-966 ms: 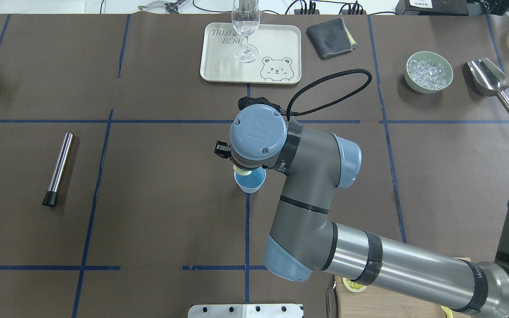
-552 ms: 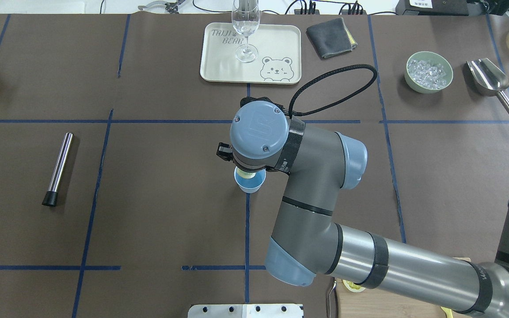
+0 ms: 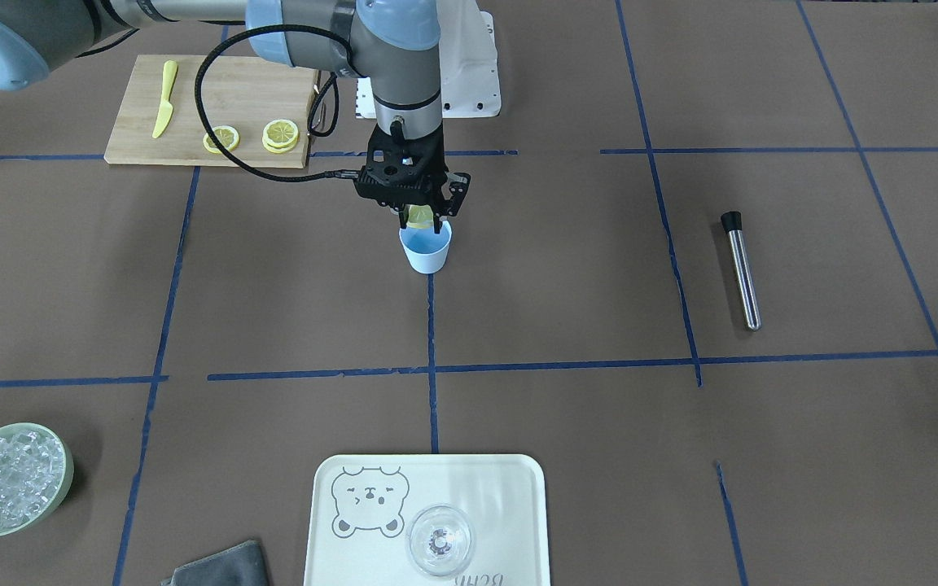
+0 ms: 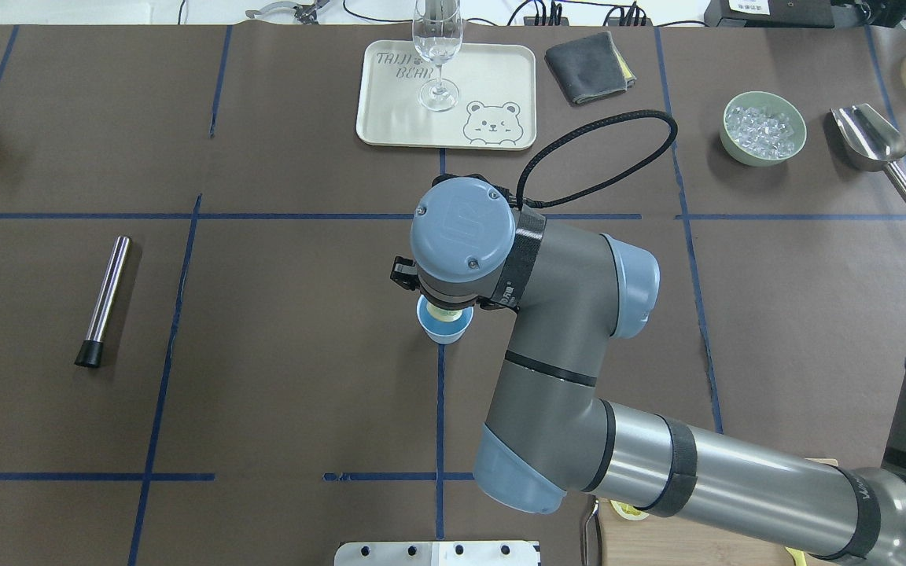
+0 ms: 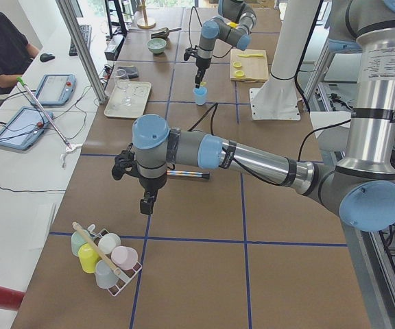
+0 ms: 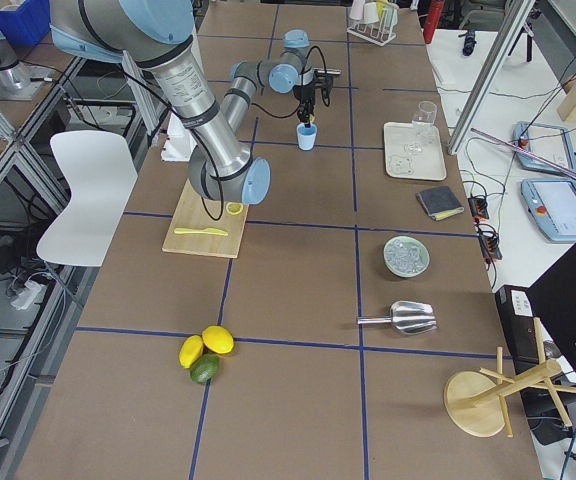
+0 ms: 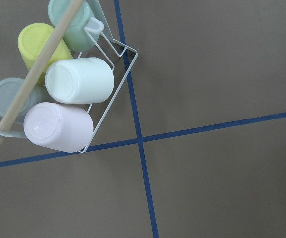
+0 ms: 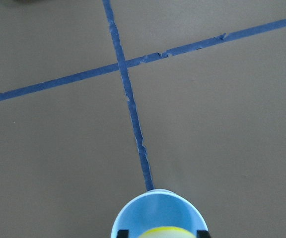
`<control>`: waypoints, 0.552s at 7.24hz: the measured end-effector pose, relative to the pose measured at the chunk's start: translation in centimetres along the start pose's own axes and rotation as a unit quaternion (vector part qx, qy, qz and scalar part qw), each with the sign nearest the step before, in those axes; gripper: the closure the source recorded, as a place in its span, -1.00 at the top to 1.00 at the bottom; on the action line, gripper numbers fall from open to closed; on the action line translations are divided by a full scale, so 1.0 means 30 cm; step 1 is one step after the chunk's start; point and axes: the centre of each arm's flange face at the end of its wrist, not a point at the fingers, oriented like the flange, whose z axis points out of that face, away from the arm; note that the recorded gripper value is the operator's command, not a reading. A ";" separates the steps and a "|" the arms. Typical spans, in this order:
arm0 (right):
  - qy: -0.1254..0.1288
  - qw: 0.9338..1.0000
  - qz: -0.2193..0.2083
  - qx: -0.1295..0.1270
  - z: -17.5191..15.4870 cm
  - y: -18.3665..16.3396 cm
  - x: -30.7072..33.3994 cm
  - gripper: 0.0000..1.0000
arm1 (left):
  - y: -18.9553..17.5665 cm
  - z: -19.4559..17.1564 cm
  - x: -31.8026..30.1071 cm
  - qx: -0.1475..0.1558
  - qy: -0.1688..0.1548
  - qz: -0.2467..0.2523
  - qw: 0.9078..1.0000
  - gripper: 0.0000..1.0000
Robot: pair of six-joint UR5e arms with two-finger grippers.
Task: Squeeze lemon into cup
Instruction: 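Lower the lemon slice into the blue cup and release it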
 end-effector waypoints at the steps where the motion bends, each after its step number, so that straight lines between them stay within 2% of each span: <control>1: 0.000 1.000 0.000 0.000 0.001 0.000 0.000 0.90 | -0.002 -0.001 0.001 0.000 0.000 0.000 1.000 1.00; 2: -0.001 1.000 0.000 0.000 0.001 0.000 0.000 0.98 | -0.005 -0.003 0.002 0.001 0.000 0.001 1.000 1.00; 4: -0.003 1.000 -0.001 0.000 -0.002 0.000 -0.002 0.99 | -0.009 -0.007 0.005 0.002 0.000 0.002 1.000 1.00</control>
